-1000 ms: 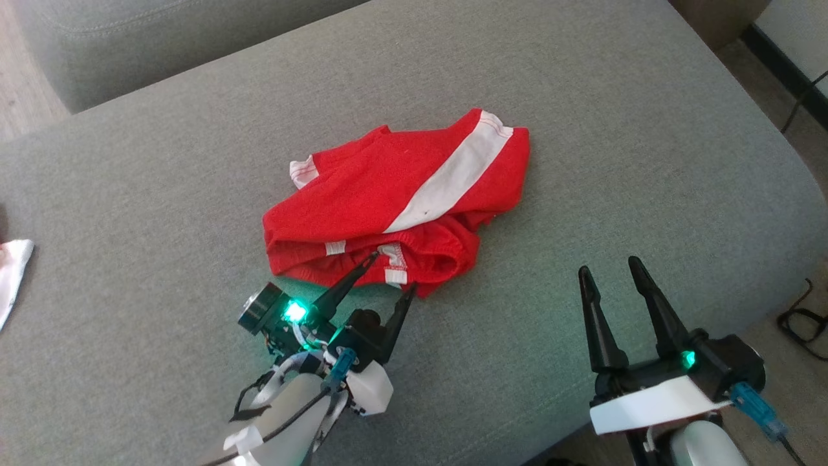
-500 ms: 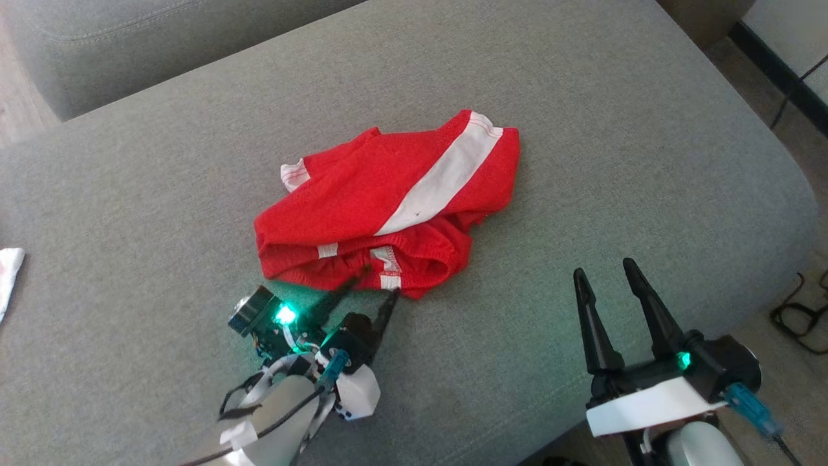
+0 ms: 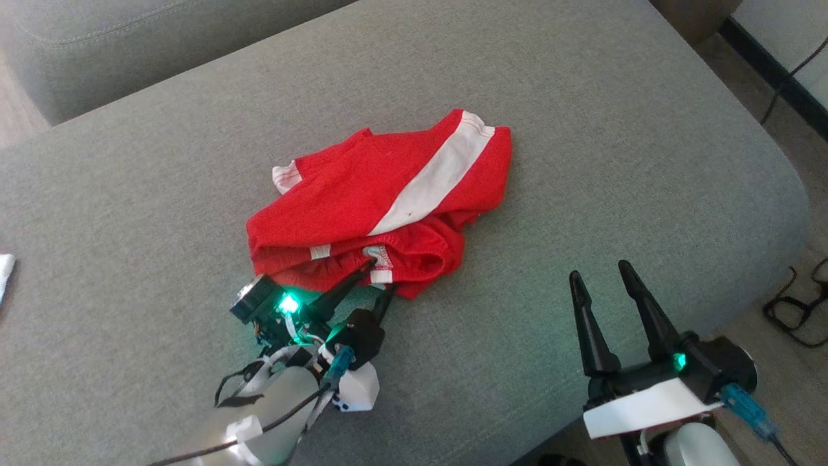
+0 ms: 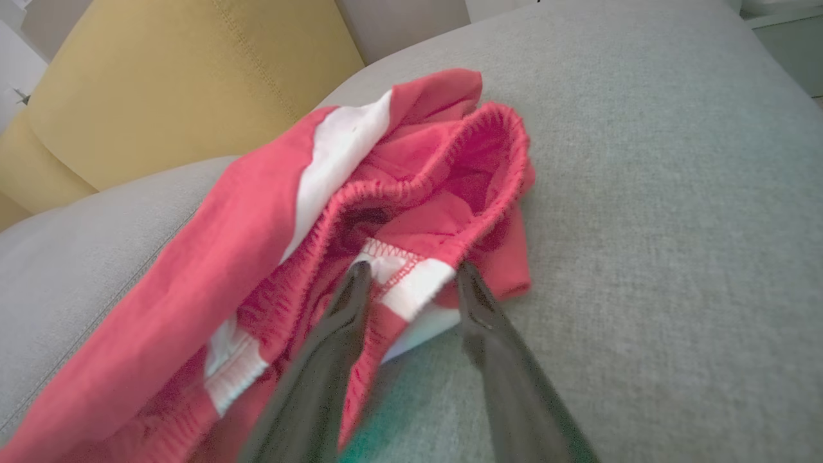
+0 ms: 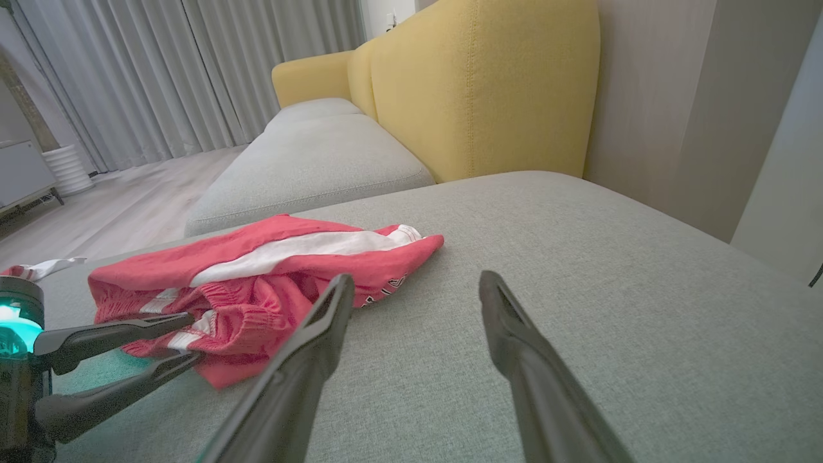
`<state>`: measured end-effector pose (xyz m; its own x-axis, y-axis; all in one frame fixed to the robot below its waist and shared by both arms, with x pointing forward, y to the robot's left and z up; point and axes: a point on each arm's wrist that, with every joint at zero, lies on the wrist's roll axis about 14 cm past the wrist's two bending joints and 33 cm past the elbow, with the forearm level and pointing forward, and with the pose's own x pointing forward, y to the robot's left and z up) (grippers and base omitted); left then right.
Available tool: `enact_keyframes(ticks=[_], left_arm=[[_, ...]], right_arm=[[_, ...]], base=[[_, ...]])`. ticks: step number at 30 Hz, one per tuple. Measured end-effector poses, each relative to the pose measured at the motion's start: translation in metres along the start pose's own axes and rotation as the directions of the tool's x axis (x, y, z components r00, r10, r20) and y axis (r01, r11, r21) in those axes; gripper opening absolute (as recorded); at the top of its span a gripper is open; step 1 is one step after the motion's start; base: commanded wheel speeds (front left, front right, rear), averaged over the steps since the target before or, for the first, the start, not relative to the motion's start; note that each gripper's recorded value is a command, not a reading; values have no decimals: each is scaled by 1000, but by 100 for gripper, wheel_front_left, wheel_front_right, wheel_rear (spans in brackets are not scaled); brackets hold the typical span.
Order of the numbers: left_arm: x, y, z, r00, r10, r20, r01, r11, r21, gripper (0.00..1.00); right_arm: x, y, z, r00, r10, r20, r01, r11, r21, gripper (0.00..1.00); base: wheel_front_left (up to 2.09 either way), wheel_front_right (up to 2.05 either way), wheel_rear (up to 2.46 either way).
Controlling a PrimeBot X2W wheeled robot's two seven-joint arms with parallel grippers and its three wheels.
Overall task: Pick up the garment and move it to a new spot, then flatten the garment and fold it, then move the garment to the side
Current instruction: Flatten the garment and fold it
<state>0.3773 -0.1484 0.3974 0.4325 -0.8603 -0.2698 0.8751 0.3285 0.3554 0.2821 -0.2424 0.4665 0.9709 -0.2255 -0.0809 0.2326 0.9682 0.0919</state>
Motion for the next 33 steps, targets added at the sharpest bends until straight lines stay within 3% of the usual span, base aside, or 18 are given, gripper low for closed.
enact_keyframes(ticks=[1, 2, 4, 10, 14, 21, 26, 28, 30, 33], left_arm=[[1, 0, 1, 1000, -2, 3, 2, 1000, 4, 55], [1, -1, 1, 1000, -6, 5, 5, 1000, 9, 44], [2, -3, 2, 1000, -11, 6, 11, 1000, 9, 0], [1, -3, 8, 1000, -17, 15, 18, 999, -30, 0], [4, 2, 43, 995, 5, 97, 13, 982, -186, 0], [0, 33, 130, 947, 76, 313, 76, 891, -447, 0], [-23, 63, 249, 831, 129, 541, 250, 782, -570, 0], [-37, 81, 285, 787, 154, 598, 295, 756, -584, 0], [-45, 100, 295, 785, 197, 587, 266, 749, -607, 0], [-47, 121, 255, 853, 258, 453, 140, 724, -676, 0]], right_arm=[[0, 0, 0, 1000, -2, -1, 2, 1000, 0, 100], [0, -1, 0, 1000, -3, -1, 3, 1000, -1, 100], [-1, -2, 0, 1000, -6, -2, 6, 1000, -1, 100], [-2, -2, 2, 1000, -5, 7, 5, 1000, -6, 100], [-3, 0, 6, 1000, 4, 25, -4, 1000, 1, 100], [-9, 6, 14, 997, 31, 69, -33, 999, 22, 100], [-18, 15, 13, 995, 62, 83, -65, 997, 41, 100], [-18, 21, 11, 993, 83, 80, -87, 995, 47, 100], [-14, 28, 13, 990, 108, 86, -113, 992, 51, 100], [-8, 40, 15, 984, 152, 92, -157, 986, 49, 100]], base=[[0, 0, 0], [0, 0, 0], [0, 0, 0], [0, 0, 0], [0, 0, 0], [0, 0, 0], [0, 0, 0], [0, 0, 0], [0, 0, 0], [0, 0, 0]])
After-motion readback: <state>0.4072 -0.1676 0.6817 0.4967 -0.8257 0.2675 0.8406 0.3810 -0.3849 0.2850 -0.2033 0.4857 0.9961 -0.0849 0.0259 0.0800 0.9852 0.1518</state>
